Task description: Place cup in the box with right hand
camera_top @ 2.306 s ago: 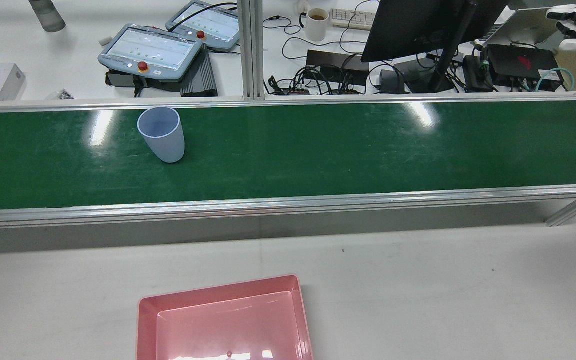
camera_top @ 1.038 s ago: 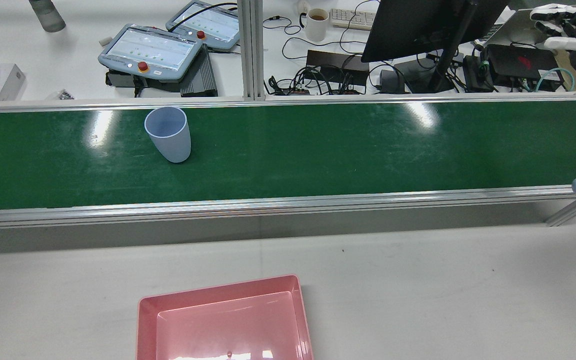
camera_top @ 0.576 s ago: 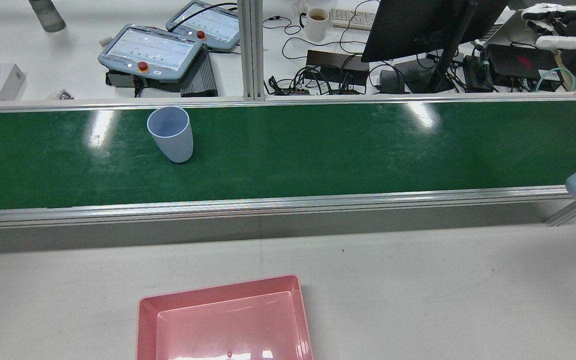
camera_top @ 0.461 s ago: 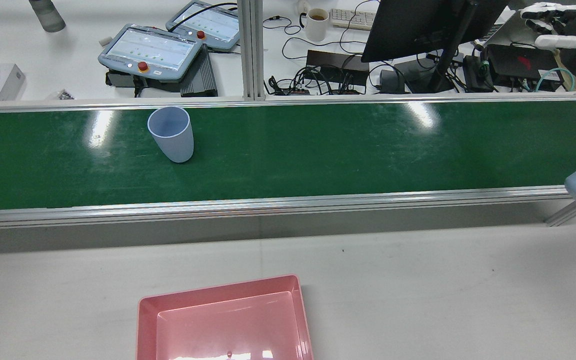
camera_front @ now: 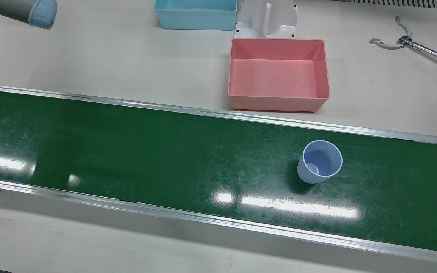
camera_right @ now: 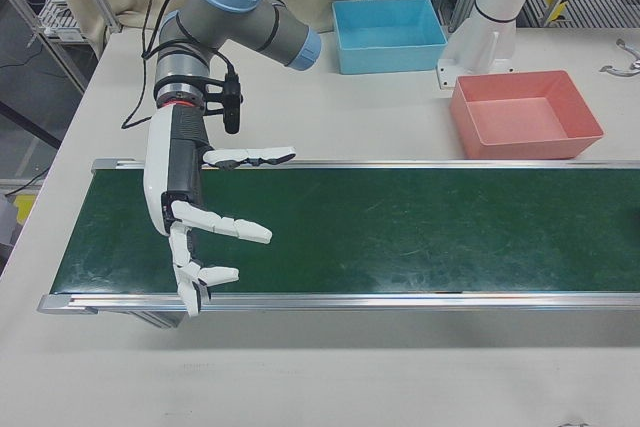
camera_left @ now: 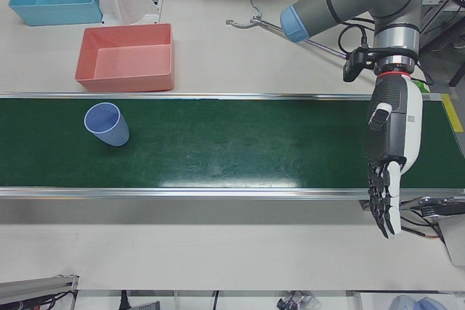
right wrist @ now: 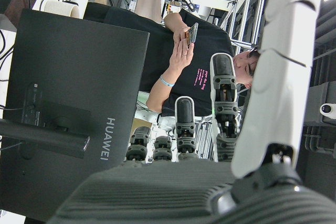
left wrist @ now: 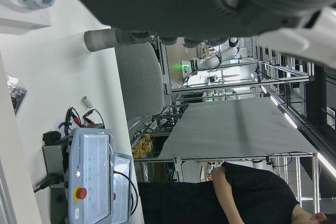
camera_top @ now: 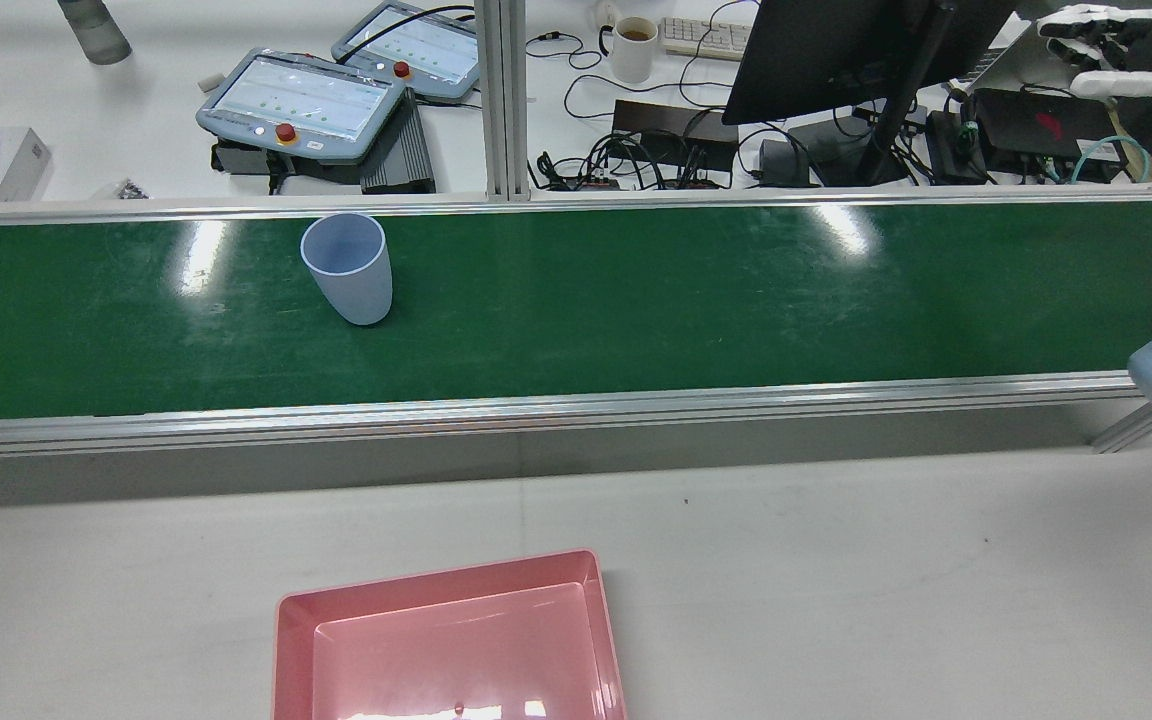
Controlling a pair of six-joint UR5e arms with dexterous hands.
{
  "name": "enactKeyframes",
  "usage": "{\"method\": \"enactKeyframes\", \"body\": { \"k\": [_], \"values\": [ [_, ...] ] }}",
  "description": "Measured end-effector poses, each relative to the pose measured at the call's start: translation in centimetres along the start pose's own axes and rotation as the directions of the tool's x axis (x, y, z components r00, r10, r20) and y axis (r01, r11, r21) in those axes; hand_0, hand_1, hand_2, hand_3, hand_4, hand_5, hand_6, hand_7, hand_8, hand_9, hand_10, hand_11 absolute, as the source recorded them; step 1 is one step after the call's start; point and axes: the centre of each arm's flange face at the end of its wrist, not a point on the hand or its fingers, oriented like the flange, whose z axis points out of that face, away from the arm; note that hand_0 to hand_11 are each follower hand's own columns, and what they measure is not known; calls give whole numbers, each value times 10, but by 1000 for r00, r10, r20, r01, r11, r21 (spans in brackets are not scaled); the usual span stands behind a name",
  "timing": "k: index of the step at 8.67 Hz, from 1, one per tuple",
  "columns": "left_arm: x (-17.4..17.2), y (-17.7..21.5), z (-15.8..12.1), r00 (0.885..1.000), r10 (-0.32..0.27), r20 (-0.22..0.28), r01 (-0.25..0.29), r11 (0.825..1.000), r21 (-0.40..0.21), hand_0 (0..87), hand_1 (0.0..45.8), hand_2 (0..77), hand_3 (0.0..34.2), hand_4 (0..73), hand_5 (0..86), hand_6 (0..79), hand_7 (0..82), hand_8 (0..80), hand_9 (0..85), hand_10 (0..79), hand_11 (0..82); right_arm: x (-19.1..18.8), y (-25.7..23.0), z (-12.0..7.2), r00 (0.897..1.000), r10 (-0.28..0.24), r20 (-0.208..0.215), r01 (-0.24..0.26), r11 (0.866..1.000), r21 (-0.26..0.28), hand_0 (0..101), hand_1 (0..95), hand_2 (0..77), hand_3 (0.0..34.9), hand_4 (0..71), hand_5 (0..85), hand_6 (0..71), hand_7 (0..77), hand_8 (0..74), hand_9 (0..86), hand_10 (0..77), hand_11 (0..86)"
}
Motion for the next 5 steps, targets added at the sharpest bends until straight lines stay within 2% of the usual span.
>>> {"method": "enactKeyframes", "body": {
  "k": [5],
  "values": [
    [0, 0, 0, 1000, 0, 0, 0, 1000, 0, 0, 5, 5, 0, 0, 0, 0, 0, 0, 5, 0, 0, 1, -1, 0, 1000, -1, -2, 1, 1000, 3, 571, 169, 22, 0, 404, 60, 109, 447, 33, 120, 82, 147]
  ]
}}
